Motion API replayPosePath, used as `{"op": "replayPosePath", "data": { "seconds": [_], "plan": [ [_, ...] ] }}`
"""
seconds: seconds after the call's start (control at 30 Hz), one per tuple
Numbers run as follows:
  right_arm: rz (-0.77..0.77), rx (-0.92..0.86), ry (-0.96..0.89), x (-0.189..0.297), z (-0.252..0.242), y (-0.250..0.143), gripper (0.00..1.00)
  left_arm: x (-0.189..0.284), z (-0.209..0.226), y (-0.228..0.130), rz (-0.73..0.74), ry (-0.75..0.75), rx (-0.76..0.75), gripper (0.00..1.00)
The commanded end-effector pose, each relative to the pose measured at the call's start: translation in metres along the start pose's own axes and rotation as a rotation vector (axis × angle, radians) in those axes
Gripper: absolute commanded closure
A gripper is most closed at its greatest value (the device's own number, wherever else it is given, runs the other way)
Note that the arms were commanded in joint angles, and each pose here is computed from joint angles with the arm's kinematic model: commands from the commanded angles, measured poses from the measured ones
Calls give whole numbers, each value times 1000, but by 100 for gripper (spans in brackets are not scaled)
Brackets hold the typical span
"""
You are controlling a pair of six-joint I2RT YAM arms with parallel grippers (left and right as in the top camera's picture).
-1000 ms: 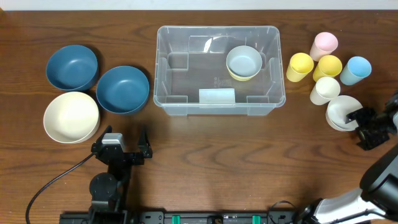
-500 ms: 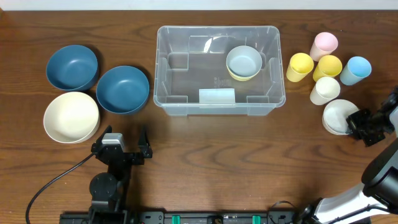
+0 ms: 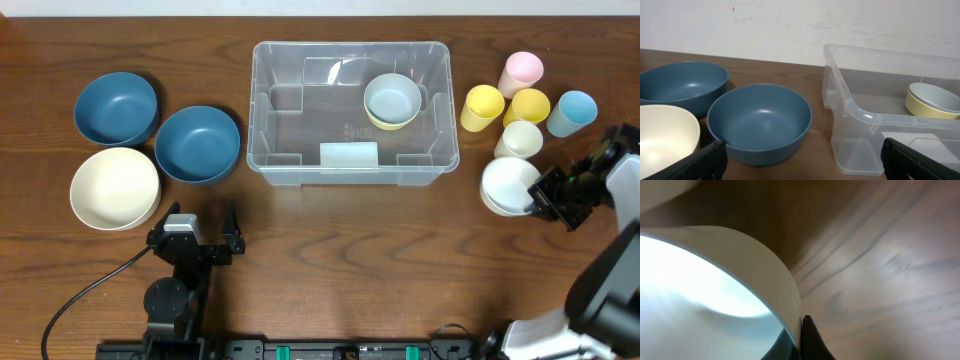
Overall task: Pack container
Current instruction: 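Grasp the white bowl and stack it onto the grey bowl in the bin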
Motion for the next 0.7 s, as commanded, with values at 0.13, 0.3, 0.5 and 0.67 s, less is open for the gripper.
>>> {"op": "replayPosePath", "data": {
  "seconds": [0.13,0.3,0.5,0.67],
  "plan": [
    [-221,337,237,92,37,-80,99,-1,0,-14,49,5,-6,2],
    [-406,480,447,157,44,-132,98,-1,0,-14,49,5,-6,2],
    [-512,671,682,195,73,-177,87,-1,0,-14,49,5,-6,2],
    [-532,752,664,173,122,-186,88,-1,0,-14,49,5,-6,2]
  ]
}}
Point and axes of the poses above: each gripper's point midway between its finger pads, its own x axis back along the fingers, its own z axis along the line the jaws close on, y = z × x, the point moved 6 cm from there along x, back along the fingers, and after that the axes turned 13 degrees about -x, right-handed, at the moved point
